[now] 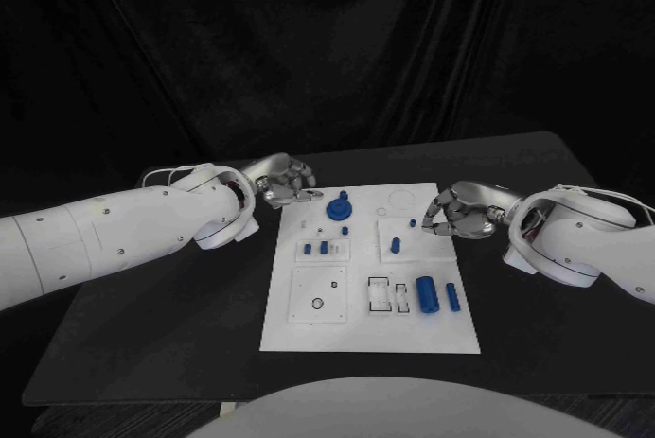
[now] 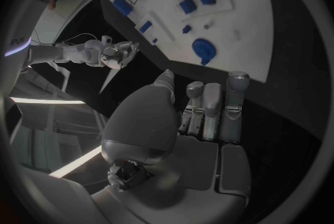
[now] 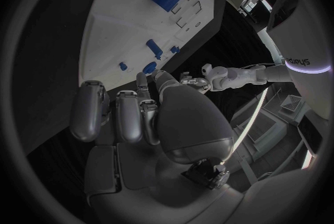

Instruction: Assemble the parts on the task board

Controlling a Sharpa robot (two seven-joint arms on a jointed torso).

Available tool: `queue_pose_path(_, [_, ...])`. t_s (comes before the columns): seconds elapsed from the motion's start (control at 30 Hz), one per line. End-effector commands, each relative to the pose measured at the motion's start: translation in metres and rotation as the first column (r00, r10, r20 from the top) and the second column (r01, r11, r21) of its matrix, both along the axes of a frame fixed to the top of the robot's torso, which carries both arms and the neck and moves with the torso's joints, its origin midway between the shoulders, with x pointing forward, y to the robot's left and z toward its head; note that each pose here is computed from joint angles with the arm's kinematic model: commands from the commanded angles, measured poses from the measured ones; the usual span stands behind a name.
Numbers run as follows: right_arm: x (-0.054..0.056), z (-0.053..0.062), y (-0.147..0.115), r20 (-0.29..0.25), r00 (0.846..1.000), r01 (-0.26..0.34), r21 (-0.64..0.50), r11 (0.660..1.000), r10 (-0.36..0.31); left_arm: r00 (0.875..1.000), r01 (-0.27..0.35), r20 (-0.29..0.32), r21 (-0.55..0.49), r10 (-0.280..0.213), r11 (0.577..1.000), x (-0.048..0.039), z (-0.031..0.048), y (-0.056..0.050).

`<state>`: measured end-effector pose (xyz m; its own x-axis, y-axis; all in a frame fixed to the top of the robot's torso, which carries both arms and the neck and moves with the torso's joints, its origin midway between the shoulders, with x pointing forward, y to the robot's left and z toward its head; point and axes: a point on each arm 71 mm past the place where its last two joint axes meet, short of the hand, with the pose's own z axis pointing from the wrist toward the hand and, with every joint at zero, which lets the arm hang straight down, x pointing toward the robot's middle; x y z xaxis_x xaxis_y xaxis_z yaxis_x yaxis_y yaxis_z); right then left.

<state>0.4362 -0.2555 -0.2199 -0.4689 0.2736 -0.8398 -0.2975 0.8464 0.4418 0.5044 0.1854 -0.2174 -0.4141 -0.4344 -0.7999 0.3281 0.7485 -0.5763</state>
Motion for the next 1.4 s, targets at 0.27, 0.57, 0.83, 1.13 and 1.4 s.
queue_pose_path(0.27, [0.000, -0.001, 0.002, 0.012, 1.000, 0.000, 0.010, 1.000, 0.000, 0.805, 0.421, 0.314, 0.297, -0.504, 0.857, -0.0099, -0.0072, -0.045])
queue_pose_path(0.57, [0.001, -0.003, 0.003, 0.005, 1.000, -0.003, 0.006, 1.000, 0.003, 0.738, 0.452, 0.277, 0.475, -0.616, 0.755, -0.0056, -0.0391, -0.059])
queue_pose_path(0.83, [0.001, -0.004, 0.003, -0.001, 1.000, -0.005, 0.002, 1.000, 0.005, 0.745, 0.444, 0.243, 0.515, -0.622, 0.733, -0.0033, -0.0500, -0.069])
queue_pose_path(1.13, [0.001, -0.005, 0.003, -0.003, 1.000, -0.007, 0.001, 1.000, 0.007, 0.762, 0.434, 0.218, 0.527, -0.610, 0.731, -0.0022, -0.0545, -0.073])
queue_pose_path(1.4, [0.001, -0.005, 0.003, -0.005, 1.000, -0.006, 0.001, 1.000, 0.006, 0.783, 0.414, 0.204, 0.535, -0.588, 0.736, 0.0005, -0.0604, -0.075])
